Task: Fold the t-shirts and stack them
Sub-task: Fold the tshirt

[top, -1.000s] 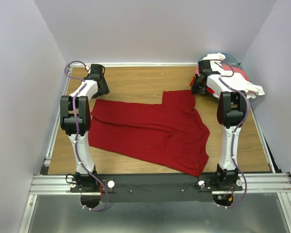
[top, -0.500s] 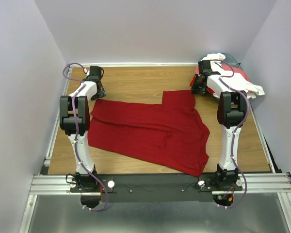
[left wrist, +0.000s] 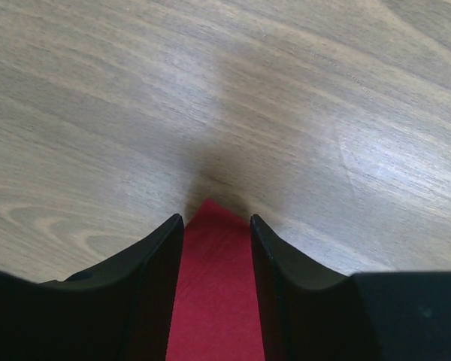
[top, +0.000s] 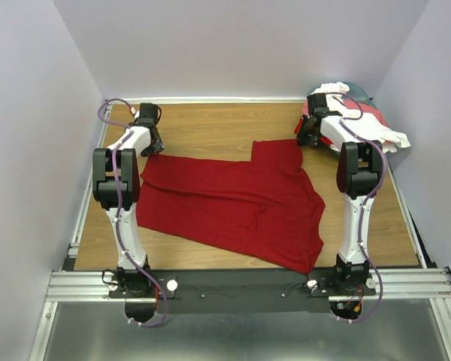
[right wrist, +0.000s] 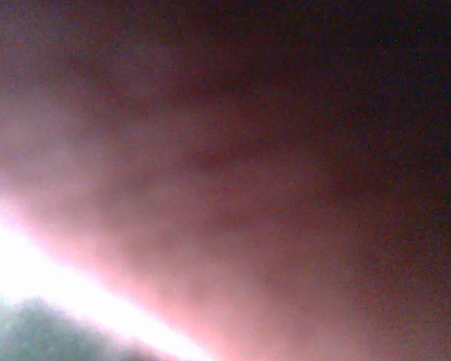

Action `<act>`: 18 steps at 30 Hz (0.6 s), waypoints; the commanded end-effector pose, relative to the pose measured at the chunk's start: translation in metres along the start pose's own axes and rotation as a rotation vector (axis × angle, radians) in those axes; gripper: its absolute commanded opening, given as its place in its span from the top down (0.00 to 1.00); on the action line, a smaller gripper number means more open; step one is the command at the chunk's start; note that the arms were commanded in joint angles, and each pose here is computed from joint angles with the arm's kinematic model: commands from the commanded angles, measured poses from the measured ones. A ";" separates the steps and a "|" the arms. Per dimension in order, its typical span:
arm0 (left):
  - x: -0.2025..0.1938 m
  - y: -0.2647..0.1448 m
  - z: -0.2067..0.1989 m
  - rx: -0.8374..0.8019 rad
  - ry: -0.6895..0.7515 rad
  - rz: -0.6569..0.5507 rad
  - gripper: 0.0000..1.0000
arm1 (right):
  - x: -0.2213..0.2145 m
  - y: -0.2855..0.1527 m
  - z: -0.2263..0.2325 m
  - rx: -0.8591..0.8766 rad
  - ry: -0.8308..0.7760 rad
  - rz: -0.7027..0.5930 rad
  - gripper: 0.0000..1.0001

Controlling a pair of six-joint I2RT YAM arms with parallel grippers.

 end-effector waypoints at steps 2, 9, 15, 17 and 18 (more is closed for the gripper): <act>-0.019 0.010 0.005 0.028 0.016 0.052 0.52 | -0.010 -0.003 -0.010 -0.033 0.000 0.031 1.00; -0.026 0.013 0.003 0.011 0.022 0.067 0.76 | -0.007 -0.007 -0.006 -0.020 0.009 0.026 0.99; -0.016 0.011 -0.002 -0.018 0.038 0.047 1.00 | 0.002 -0.016 0.004 0.010 0.015 0.005 0.99; -0.002 0.005 -0.002 -0.023 0.029 0.018 1.00 | 0.013 -0.027 0.011 0.033 0.019 -0.024 0.99; 0.003 0.003 -0.002 -0.029 0.028 0.006 1.00 | 0.015 -0.032 0.018 0.063 0.023 -0.020 0.99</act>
Point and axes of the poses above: each gripper's point midway between its finger pads, its own y axis out along the fingers, its own z axis along the line the jaws close on, x = y × z, the point moved 1 cm from there along -y, back along the fingers, and after that the axes turned 15 degrees about y, right-handed, at the moved point
